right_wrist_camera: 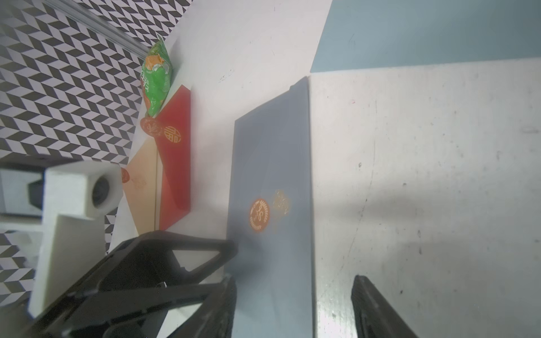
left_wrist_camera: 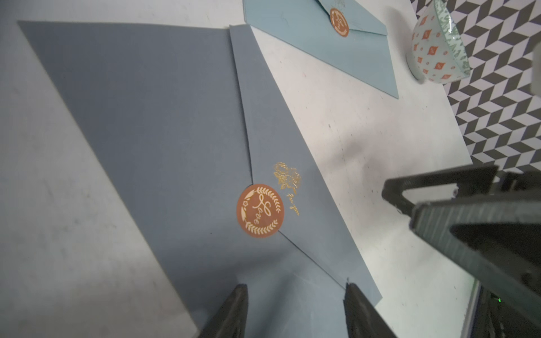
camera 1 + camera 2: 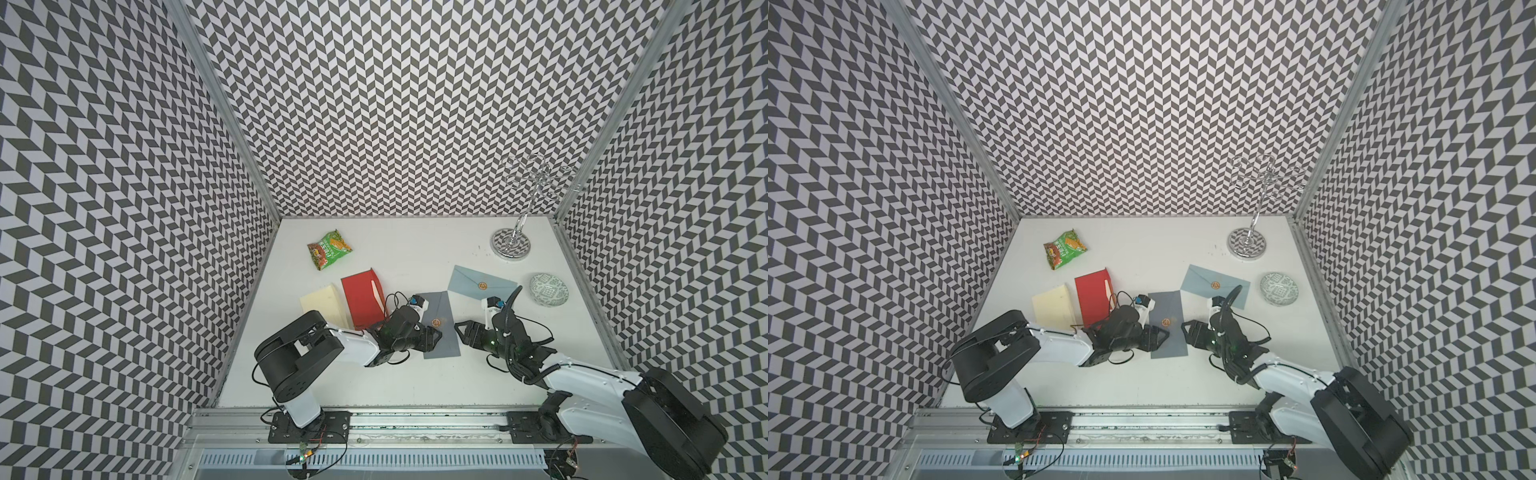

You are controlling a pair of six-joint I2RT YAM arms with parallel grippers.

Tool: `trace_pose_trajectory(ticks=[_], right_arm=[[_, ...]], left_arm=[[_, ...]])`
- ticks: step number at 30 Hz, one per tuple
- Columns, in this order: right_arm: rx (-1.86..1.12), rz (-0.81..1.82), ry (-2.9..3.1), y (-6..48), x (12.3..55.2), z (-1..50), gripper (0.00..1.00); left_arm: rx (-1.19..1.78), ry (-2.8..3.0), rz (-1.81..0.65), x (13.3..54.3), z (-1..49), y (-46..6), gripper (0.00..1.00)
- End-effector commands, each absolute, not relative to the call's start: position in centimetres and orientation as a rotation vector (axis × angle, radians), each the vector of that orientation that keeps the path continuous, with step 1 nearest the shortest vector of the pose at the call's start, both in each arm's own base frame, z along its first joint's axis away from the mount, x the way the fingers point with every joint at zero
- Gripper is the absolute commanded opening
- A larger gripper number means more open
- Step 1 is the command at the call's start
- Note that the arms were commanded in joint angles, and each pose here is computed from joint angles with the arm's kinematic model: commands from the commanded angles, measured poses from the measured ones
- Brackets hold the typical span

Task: Open the envelope
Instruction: Move the envelope to the center of the board.

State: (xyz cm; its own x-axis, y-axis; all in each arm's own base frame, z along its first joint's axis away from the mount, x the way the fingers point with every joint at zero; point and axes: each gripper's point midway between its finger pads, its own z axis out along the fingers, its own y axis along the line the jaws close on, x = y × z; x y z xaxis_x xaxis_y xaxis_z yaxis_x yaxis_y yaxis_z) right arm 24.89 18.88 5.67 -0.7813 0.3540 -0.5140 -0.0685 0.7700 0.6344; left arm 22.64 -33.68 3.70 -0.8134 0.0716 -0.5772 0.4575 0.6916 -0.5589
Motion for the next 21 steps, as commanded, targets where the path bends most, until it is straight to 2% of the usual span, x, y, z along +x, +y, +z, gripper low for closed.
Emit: trace_pose_trajectory(ticks=[1,6,14,21], right_arm=[[0.193,0.913,2.281,19.4,25.3,6.5,0.64],[0.098,0.978,2.274,20.5,24.8,6.9,0.63],[-0.011,1.035,2.293,21.8,24.2,6.8,0.59],[-0.084,1.089,2.306,22.9,23.8,6.5,0.57]], left_arm=[[0.468,2.497,-0.958,18.7,0.7,-32.1,0.55],[0.494,2.470,-0.958,16.8,1.7,-32.1,0.55],[0.404,2.304,-1.014,18.2,7.3,-31.9,0.59],[0.266,2.250,-0.966,19.6,8.4,-29.0,0.63]])
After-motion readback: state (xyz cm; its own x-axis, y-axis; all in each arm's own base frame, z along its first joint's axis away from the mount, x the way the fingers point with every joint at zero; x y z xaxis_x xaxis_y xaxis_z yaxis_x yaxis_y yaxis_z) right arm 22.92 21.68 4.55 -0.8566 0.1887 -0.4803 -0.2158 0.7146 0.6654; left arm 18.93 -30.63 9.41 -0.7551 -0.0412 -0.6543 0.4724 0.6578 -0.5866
